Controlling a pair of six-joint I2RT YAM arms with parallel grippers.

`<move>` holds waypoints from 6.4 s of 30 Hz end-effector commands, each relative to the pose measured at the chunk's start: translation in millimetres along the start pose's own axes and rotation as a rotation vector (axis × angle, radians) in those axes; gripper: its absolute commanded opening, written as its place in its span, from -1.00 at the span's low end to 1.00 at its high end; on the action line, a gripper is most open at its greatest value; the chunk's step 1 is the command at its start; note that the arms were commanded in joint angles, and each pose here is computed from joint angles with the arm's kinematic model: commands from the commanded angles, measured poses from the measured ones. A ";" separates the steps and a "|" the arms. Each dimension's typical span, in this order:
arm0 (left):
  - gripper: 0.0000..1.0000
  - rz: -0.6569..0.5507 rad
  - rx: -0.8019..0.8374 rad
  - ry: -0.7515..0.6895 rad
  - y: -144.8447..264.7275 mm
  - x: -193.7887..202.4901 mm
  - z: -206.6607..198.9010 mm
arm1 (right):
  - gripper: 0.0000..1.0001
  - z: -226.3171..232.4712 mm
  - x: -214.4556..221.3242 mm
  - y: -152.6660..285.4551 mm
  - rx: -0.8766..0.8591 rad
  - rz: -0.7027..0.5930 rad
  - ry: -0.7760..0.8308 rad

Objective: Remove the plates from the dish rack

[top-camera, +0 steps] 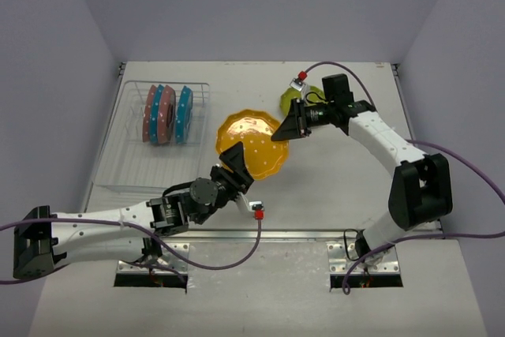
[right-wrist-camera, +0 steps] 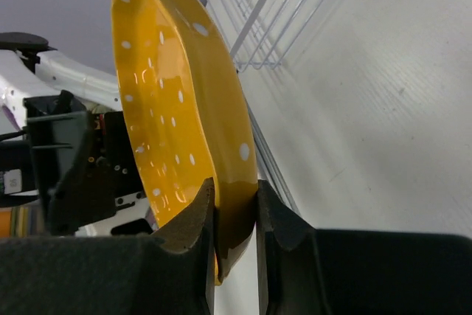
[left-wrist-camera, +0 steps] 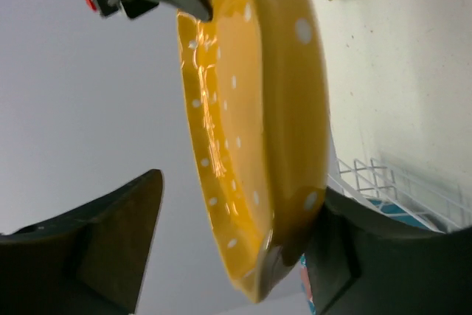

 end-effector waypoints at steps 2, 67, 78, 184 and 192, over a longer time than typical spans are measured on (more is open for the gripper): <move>0.80 0.174 -0.115 0.255 18.0 26.5 26.0 | -1.00 -3.7 -16.1 20.8 -0.031 -0.067 -0.046; 1.00 0.754 0.131 1.797 57.5 172.7 10.6 | 0.39 -172.2 -164.1 133.1 0.894 -0.675 0.012; 0.73 0.991 0.105 1.891 56.6 220.1 -20.0 | 0.50 -105.1 -132.8 119.8 0.818 -0.611 0.196; -1.00 0.621 -0.053 0.829 22.9 219.0 80.9 | 0.98 -0.5 -37.4 111.8 0.356 -0.499 0.151; -1.00 0.316 -0.124 0.266 34.2 116.3 101.2 | 0.98 9.4 -37.5 104.9 0.196 -0.411 0.095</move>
Point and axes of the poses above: each gripper's point midway between its finger pads, its own y axis back along the fingers, its own z axis along the line the jaws close on, x = y × z, the point moved 9 cm from there along y, back along the fingers, and after that the axes turned 13 degrees about -y, right-handed, at the moved point
